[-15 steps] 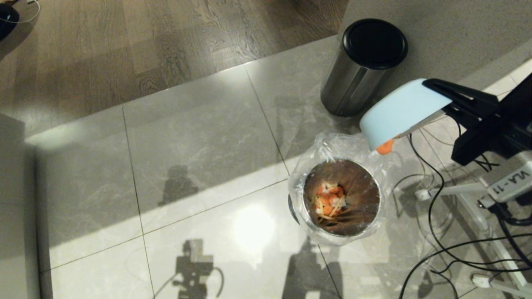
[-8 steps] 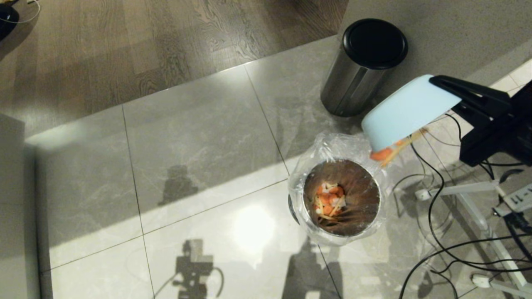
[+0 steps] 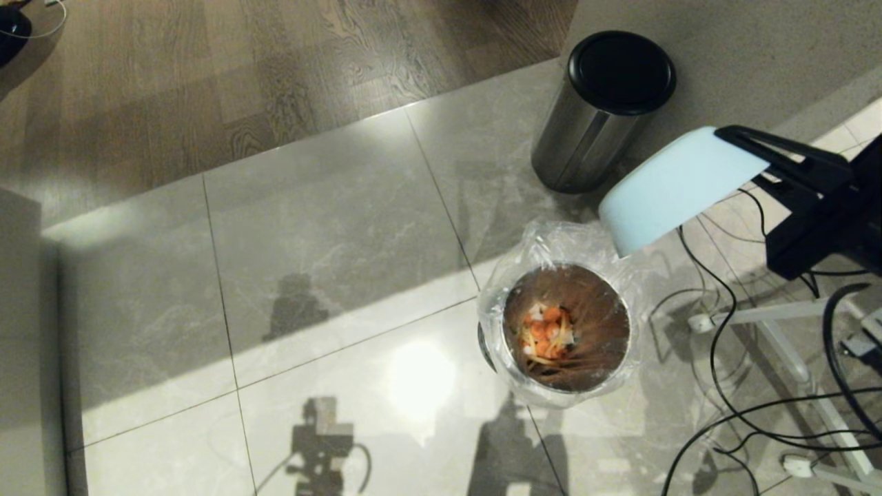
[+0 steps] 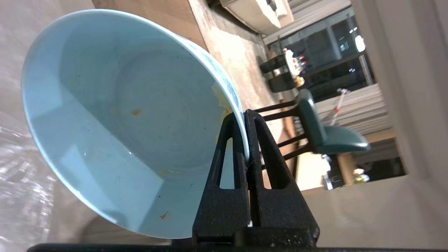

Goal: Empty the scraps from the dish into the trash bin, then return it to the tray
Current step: Pour the leftover food from the bowl into the trash can

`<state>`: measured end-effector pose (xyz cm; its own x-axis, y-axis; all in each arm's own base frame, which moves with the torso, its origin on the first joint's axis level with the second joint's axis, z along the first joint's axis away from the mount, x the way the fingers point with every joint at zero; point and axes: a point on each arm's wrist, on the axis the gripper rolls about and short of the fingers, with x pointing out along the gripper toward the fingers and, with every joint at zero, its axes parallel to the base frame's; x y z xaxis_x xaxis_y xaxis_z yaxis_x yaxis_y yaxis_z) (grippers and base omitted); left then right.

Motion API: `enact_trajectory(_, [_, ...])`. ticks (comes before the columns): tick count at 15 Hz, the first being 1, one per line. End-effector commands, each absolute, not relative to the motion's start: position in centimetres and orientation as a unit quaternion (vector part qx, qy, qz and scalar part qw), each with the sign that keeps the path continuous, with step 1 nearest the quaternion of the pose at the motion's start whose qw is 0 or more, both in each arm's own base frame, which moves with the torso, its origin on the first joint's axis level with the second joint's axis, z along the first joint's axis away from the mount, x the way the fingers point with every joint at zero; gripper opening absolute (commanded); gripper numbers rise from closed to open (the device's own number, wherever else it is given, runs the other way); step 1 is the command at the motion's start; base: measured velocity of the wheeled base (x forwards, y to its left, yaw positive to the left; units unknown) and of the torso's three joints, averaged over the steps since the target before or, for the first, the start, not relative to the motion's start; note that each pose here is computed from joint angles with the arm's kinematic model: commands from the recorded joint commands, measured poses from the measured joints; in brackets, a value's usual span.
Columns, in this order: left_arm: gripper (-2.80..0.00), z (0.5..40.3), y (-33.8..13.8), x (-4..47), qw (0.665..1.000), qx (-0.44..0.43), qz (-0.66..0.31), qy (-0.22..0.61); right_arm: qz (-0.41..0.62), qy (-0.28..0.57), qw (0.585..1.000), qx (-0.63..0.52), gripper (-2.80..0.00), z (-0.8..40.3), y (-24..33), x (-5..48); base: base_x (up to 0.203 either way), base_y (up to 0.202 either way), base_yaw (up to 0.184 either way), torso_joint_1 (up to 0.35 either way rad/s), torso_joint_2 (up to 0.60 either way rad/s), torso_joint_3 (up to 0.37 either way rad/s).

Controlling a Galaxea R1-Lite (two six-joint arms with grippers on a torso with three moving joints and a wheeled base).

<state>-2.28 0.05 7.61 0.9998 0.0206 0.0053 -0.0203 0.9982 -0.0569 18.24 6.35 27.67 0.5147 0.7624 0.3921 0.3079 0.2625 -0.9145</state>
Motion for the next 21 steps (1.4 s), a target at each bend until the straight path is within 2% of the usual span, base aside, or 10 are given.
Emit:
enact_trajectory(1, [-2.8,7.61,0.05,-2.27,1.0,-0.028,0.01,-0.003,0.175,-0.463,0.649,-0.578,-2.8,27.73,6.34,18.15,0.0,0.0,0.0,0.0,0.0,0.0])
enact_trajectory(10, [-2.8,7.61,0.05,-2.27,1.0,-0.028,0.011,-0.003,0.195,-0.462,0.677,-0.539,-2.8,28.06,6.3,18.01,0.0,0.0,0.0,0.0,0.0,0.0])
enact_trajectory(19, [-2.8,7.61,0.05,-2.27,1.0,-0.029,0.011,-0.003,0.195,-0.453,0.688,-0.532,-2.8,27.98,6.21,17.84,0.0,0.0,0.0,0.0,0.0,0.0])
enact_trajectory(21, [-2.8,7.61,0.05,-2.27,1.0,-0.029,0.01,-0.003,0.198,-0.426,0.715,-0.517,-2.8,27.66,5.9,17.7,0.0,0.0,0.0,0.0,0.0,0.0])
